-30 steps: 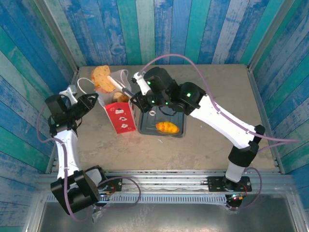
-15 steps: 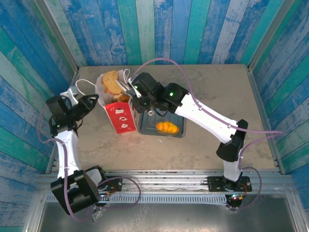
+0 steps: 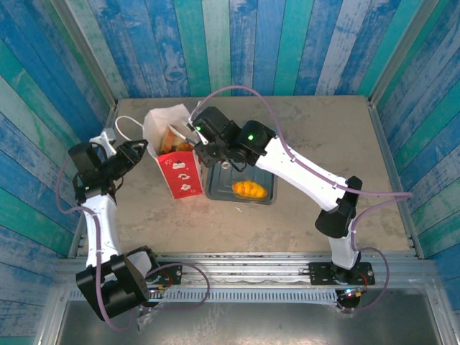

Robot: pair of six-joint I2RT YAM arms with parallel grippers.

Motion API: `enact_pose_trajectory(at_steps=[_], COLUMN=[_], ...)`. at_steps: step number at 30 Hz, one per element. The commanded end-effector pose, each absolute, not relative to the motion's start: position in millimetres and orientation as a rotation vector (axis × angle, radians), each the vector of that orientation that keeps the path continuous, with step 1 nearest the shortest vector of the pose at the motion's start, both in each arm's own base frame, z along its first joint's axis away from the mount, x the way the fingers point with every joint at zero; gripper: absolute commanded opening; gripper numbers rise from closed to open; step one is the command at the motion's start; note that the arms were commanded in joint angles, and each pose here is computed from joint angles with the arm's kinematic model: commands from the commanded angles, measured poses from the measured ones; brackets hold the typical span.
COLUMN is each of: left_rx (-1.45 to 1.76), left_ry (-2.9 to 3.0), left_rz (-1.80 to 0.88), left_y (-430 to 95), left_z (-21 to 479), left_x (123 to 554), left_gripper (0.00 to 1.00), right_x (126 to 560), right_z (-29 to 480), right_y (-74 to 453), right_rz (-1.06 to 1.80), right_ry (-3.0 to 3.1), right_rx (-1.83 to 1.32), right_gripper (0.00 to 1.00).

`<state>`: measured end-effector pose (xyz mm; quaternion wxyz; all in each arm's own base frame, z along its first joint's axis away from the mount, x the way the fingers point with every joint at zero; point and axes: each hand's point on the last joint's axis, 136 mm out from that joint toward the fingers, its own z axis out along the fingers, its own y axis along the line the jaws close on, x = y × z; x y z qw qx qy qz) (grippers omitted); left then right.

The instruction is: Place the fake bread into the paper bag

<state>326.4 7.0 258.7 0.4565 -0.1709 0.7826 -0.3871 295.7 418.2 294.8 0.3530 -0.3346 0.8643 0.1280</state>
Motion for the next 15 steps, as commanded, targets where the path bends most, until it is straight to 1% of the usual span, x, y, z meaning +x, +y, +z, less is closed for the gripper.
enact_pose_trajectory(at_steps=[1,10,15], left_rx=[-0.363,-0.331,-0.317], left_ry=[1.889,1.860,1.850], left_rz=[-0.956,-0.932,-0.902], left_y=[1,-2,-4], left_z=[280,302,313], left_x=[321,313,305], left_gripper=[0.53,0.69,0.77], right_x=[293,268,253], right_z=[329,377,397], right_y=[412,393,369], right_rz=[0.366,0.492,0.525], right_ry=[2.161,2.061,2.000], right_rx=[-0.857,-0.874,-0.861], right_gripper=[0.41,0.41,0.41])
